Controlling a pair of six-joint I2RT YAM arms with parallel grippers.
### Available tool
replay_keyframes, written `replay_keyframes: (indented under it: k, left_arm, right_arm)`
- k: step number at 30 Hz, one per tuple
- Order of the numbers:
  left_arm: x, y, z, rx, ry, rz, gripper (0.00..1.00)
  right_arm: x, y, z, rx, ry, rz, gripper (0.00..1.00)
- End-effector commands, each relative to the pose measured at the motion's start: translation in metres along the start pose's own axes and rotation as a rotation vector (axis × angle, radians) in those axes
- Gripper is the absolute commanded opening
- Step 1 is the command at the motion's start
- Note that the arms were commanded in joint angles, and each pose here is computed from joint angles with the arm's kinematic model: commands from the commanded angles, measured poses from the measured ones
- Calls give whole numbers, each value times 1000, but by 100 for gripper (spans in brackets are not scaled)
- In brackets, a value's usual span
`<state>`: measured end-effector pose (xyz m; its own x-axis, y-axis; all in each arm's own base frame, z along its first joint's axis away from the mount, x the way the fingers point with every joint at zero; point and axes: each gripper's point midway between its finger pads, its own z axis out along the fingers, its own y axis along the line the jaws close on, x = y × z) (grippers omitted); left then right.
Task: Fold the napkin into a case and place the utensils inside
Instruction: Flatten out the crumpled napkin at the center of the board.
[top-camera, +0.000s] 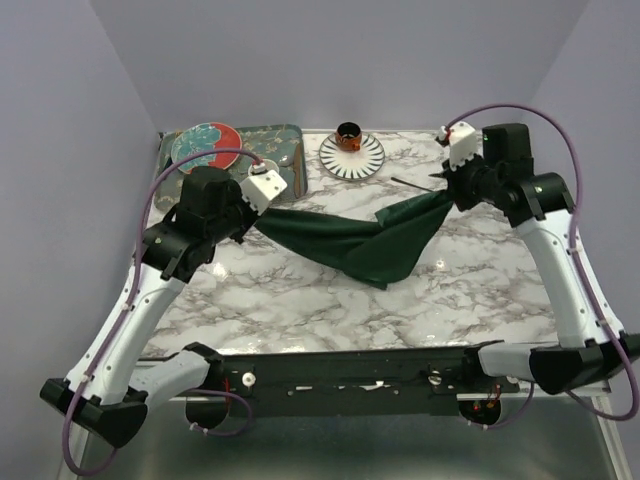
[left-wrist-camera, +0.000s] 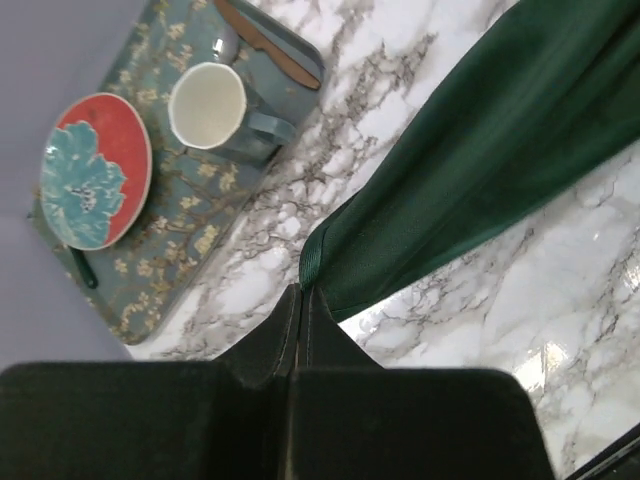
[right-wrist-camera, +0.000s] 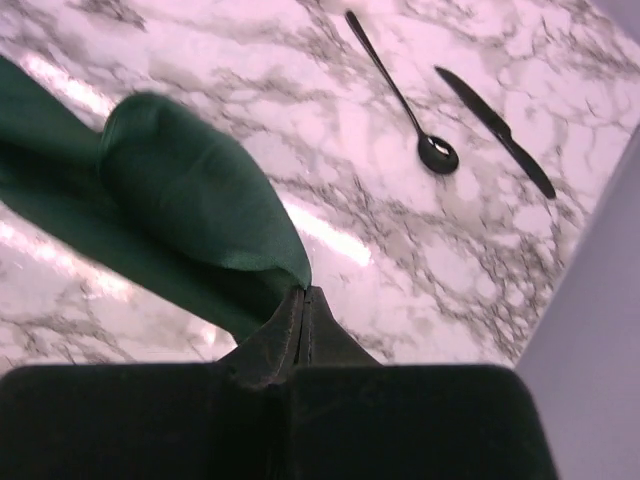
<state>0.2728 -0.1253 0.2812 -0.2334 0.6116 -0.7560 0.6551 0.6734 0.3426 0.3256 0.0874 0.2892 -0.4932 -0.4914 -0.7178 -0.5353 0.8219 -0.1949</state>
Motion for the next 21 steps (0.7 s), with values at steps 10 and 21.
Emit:
replay_keyframes:
  k: [10,21]
  left_arm:
    - [150,-50,-1,98,347,83,0]
    - [169,-64,23,195,418,116,0]
  right_arm:
    - [217,88,-11,-394,581,-102,1]
    - [107,81,41,-448,342,17,80]
